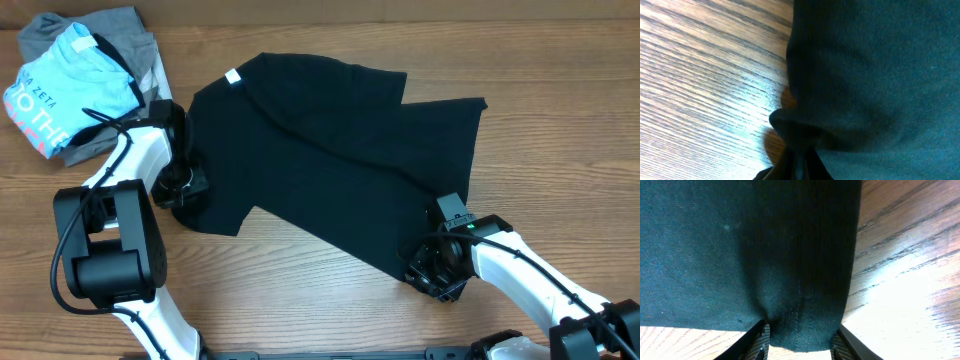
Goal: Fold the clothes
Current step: 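Lift the shirt with both grippers and lay it flat at center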
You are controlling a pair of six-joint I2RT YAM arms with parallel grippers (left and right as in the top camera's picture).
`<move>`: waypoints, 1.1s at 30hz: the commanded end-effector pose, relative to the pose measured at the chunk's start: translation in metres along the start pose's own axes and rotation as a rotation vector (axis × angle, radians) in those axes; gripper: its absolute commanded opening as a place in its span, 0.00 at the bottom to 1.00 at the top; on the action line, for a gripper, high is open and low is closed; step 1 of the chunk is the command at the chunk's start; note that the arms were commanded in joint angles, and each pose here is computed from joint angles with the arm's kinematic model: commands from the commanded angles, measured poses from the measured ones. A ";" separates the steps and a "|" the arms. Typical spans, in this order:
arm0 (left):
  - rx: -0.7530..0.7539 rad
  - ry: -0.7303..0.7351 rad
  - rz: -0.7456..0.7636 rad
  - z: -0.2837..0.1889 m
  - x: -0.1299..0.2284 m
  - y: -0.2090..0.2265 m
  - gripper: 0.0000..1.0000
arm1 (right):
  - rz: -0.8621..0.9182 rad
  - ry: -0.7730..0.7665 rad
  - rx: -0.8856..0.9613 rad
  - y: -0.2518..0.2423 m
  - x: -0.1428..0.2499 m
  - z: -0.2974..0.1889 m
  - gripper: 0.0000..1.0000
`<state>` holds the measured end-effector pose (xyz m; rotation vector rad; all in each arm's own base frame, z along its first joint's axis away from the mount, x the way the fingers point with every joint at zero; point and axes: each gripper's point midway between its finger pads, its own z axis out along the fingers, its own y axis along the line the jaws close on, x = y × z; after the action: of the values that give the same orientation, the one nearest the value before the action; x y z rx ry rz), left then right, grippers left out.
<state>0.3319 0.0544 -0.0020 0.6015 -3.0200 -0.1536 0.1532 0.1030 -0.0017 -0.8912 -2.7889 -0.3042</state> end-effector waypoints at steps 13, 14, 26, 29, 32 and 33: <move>0.020 0.106 -0.013 0.009 0.025 0.001 0.04 | -0.001 -0.064 -0.007 0.014 -0.010 -0.023 0.04; 0.040 0.100 -0.014 0.003 0.025 -0.002 0.04 | -0.005 -0.083 -0.011 0.016 -0.012 -0.031 0.04; 0.290 -0.354 0.014 -0.180 0.054 -0.007 0.04 | -0.109 -0.442 -0.264 0.042 -0.009 -0.177 0.04; 0.361 -0.520 0.036 -0.230 0.079 -0.002 0.04 | -0.153 -0.521 -0.347 0.045 0.002 -0.220 0.04; 0.466 -0.668 0.060 -0.278 0.113 0.003 0.04 | -0.192 -0.583 -0.405 0.042 0.017 -0.261 0.04; 0.499 -0.727 0.066 -0.298 0.127 0.007 0.04 | -0.202 -0.605 -0.423 0.041 0.023 -0.277 0.04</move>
<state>0.2655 0.0010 0.2453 0.5937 -3.6563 0.3090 0.1953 0.0831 0.2247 -0.9458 -3.3354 -0.6944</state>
